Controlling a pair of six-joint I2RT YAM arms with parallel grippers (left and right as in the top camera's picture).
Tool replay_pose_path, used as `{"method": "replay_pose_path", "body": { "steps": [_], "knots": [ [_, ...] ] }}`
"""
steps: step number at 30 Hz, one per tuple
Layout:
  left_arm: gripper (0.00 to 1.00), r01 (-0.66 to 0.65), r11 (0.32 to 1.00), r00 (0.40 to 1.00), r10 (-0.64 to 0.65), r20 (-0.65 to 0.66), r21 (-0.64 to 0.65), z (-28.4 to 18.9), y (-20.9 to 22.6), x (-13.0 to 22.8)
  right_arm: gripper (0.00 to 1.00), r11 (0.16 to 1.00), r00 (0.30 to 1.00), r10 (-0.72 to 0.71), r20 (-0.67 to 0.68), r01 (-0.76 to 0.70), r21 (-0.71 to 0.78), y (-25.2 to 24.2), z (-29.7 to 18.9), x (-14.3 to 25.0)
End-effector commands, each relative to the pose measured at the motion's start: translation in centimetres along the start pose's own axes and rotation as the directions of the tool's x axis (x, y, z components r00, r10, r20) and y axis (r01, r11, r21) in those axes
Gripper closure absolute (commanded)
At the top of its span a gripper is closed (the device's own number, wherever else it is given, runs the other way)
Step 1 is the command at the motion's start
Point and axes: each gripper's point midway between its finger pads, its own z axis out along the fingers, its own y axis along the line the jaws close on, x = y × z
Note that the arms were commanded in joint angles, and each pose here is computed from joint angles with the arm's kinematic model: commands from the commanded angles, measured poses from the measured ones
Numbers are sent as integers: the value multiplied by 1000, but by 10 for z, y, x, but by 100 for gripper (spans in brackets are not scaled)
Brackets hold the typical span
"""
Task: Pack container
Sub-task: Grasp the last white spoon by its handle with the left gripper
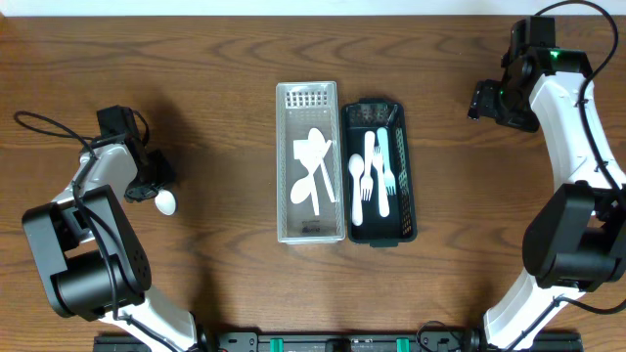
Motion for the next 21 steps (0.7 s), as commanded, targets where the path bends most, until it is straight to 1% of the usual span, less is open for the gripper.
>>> {"method": "replay_pose_path", "body": {
  "steps": [1, 3, 5, 7, 8, 12, 17, 21],
  "knots": [
    [69, -9, 1000, 992, 7, -124, -10, 27, 4, 34, 23, 1000, 1000, -2, -19, 2, 3, -5, 5, 2],
    [78, -9, 1000, 992, 7, -125, -10, 27, 4, 34, 23, 1000, 1000, -2, -19, 2, 3, -5, 5, 2],
    [80, -8, 1000, 992, 7, -125, -10, 27, 4, 34, 23, 1000, 1000, -2, -19, 2, 3, -5, 5, 2],
    [89, -9, 1000, 992, 7, -125, -10, 27, 4, 34, 23, 1000, 1000, -2, -18, 2, 3, -5, 5, 2],
    [90, -9, 1000, 992, 7, -125, -10, 27, 4, 34, 23, 1000, 1000, -2, -18, 2, 3, -5, 5, 2],
    [94, -9, 1000, 992, 7, -125, -10, 27, 4, 34, 23, 1000, 1000, -2, -18, 2, 3, -5, 5, 2],
    [94, -8, 1000, 993, 7, -122, -9, 26, 4, 33, 23, 1000, 1000, -2, -19, 2, 3, -5, 5, 2],
    [94, -13, 1000, 993, 12, -114, -6, 9, 0, 23, 23, 1000, 1000, -2, -17, 2, 3, -6, 5, 2]
  ]
}}
